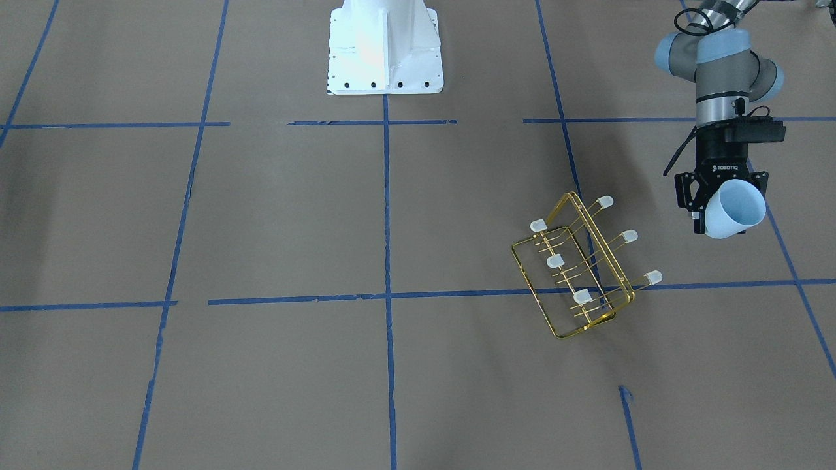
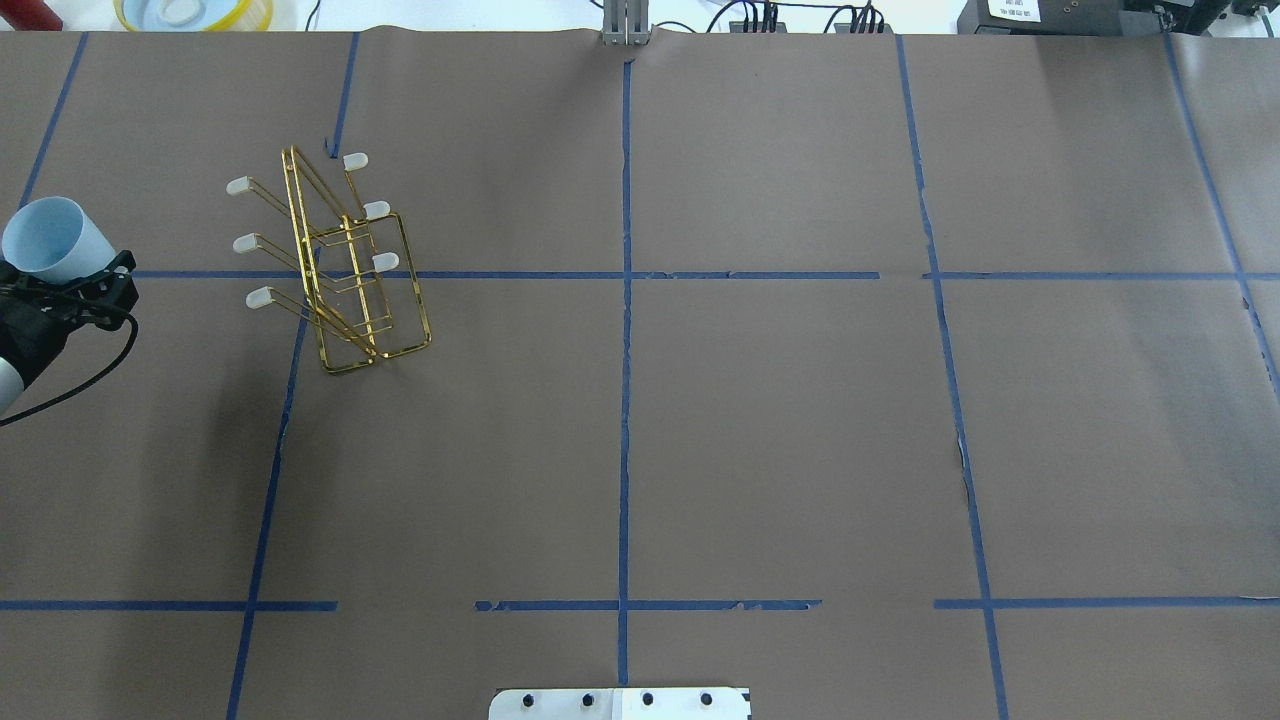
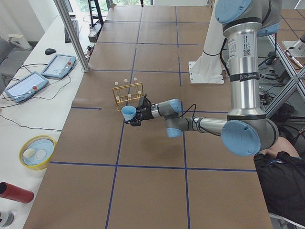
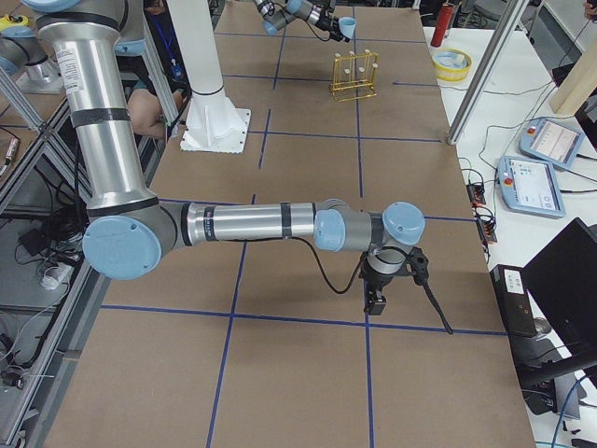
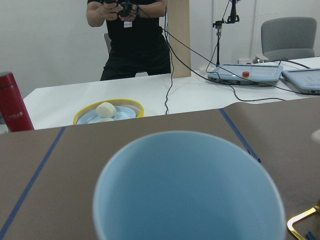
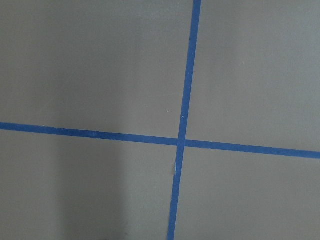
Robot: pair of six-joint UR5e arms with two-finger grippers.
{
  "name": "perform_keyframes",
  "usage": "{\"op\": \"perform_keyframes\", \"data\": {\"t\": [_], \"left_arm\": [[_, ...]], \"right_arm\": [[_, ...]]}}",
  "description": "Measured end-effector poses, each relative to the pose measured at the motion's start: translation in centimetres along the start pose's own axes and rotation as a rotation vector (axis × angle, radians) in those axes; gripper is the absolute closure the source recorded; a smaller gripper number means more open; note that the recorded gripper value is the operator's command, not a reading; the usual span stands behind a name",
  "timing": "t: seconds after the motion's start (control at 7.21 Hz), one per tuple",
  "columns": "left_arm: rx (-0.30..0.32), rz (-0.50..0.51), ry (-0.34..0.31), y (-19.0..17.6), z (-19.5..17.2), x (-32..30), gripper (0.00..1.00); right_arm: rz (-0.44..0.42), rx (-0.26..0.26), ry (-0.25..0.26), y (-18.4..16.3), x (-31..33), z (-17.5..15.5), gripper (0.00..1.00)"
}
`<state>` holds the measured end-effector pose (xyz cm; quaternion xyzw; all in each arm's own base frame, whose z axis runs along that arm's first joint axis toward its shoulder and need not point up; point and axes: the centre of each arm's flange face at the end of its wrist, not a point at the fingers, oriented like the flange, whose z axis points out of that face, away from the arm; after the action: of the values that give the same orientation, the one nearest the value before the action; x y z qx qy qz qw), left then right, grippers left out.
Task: Hang cup on cup holder
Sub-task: 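Lift the cup with the left gripper and tilt it sideways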
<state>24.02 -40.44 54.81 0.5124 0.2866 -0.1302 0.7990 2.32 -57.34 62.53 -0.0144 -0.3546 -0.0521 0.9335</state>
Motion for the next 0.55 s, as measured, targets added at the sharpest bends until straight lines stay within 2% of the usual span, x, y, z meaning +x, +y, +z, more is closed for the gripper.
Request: {"op": "perform_keyframes", "data": {"t": [0.28, 0.55], "left_arm": [[-0.031, 0.100, -0.009, -2.1, -2.0, 1.9, 0.88], [-0.040, 0.305, 0.009, -3.3, -2.9, 3.8, 0.90]], "right_arm": [[-0.001, 0.000, 0.000, 0.0, 0.0, 0.0, 0.00], [-0.001, 0.000, 0.000, 0.0, 0.0, 0.0, 0.00]]}}
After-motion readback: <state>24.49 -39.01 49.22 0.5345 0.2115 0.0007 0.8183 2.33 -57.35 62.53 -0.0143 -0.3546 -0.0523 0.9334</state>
